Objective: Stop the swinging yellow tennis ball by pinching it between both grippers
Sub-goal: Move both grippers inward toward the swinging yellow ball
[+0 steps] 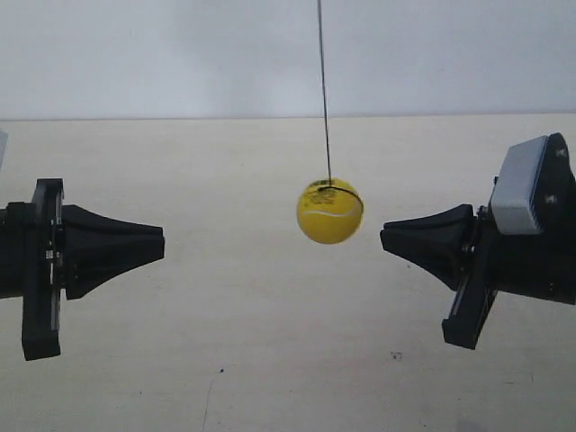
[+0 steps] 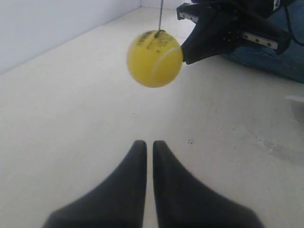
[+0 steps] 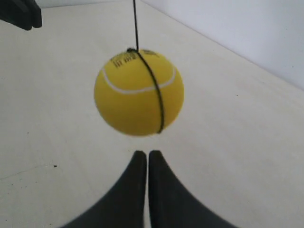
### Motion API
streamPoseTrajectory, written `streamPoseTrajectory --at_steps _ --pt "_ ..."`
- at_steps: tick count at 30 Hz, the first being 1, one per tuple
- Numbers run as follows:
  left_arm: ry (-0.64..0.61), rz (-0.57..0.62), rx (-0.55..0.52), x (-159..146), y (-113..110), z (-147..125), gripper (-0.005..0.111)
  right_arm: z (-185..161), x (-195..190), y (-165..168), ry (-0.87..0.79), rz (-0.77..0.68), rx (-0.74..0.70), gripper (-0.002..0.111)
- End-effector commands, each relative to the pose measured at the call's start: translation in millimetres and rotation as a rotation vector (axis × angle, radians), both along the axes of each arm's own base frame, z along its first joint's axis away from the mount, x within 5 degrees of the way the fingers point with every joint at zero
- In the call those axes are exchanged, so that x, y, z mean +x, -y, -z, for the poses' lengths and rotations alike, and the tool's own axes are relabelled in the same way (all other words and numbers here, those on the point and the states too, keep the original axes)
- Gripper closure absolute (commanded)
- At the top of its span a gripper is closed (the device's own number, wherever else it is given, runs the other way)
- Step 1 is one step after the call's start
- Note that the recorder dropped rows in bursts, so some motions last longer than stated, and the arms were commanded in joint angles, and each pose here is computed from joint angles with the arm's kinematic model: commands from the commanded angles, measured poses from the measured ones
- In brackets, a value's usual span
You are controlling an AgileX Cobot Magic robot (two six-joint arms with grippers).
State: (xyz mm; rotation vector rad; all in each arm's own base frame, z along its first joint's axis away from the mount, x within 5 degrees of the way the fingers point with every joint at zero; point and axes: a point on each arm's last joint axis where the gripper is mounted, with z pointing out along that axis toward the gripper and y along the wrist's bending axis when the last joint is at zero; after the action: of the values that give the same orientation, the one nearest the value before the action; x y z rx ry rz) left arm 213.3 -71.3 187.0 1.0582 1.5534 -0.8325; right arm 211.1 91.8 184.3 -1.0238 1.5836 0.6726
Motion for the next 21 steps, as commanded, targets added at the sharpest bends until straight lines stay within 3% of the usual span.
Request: streamPoseTrajectory --at_steps 1,21 --pt "0.004 0.056 0.015 2.7 1.7 -2.7 0.102 -1.2 -0.5 -1.4 0.003 -0.019 0.01 0.108" --pt "-0.033 0.056 0.008 15.6 3.3 11.8 0.102 -5.9 -2.2 -4.3 0.014 -0.068 0.046 0.108"
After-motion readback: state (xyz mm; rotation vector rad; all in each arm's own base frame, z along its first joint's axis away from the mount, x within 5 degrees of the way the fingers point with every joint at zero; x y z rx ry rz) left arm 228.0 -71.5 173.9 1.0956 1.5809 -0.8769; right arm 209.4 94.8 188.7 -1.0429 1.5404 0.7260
